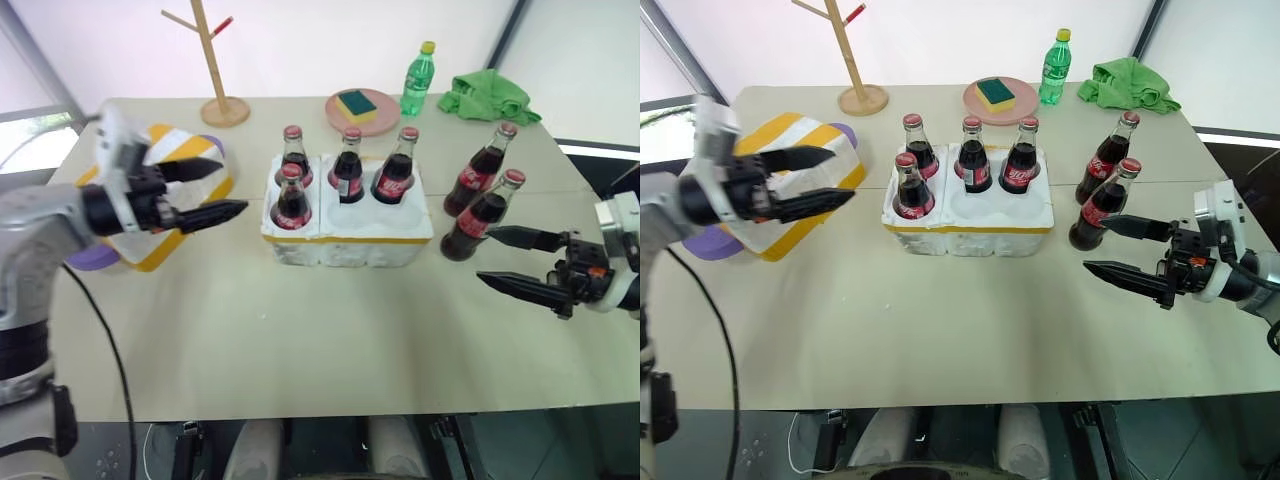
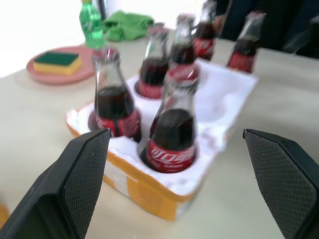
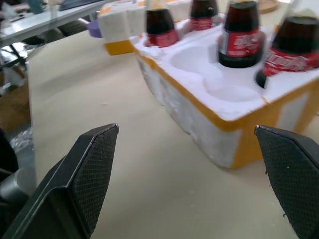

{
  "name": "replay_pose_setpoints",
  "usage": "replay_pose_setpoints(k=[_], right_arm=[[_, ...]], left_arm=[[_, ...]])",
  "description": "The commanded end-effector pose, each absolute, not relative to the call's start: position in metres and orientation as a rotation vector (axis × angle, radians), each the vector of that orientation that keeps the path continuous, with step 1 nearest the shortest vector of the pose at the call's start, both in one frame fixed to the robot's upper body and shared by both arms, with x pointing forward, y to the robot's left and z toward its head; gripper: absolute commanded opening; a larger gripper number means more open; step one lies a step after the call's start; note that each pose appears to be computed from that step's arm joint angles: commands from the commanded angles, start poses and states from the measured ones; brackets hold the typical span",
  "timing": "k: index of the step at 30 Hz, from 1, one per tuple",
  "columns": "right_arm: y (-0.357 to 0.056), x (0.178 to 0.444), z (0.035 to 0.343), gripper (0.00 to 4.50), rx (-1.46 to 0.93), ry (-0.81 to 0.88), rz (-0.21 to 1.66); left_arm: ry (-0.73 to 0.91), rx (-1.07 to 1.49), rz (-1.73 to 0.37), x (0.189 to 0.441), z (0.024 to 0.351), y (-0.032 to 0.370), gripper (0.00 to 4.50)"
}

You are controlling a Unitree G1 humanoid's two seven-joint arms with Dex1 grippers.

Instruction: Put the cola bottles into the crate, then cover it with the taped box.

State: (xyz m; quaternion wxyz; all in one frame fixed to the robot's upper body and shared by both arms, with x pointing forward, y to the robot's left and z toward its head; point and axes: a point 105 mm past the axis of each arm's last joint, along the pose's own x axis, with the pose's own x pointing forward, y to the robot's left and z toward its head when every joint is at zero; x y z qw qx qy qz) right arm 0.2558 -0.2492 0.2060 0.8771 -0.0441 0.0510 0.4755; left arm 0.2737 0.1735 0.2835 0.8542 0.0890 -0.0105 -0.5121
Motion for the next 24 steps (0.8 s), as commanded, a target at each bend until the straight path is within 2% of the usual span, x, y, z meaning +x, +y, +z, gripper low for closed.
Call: replay_pose_setpoints(k=[1, 4, 8, 16, 24], right_arm=[[-0.262, 0.268, 0.211, 4.5, -0.102, 0.072, 0.916], [-0.271, 0.282, 0.205, 4.5, -0.082, 0.085, 0.85], [-0.277, 0.292, 0.199, 4.5, -0.07, 0.103, 0.806], [-0.293, 0.301, 0.189, 4.5, -0.089, 0.107, 0.721], [-0.277, 0.325, 0.17, 4.5, -0.018, 0.088, 0.711]], left_arm=[[-0.067, 0.206, -1.194, 0.251, 0.299, 0.149, 4.44], [-0.095, 0.176, -1.265, 0.245, 0.304, 0.127, 4.44], [-0.077, 0.187, -1.344, 0.242, 0.295, 0.105, 4.44], [-0.069, 0.183, -1.378, 0.257, 0.286, 0.087, 4.44], [-0.069, 0.187, -1.386, 0.272, 0.28, 0.076, 4.44]])
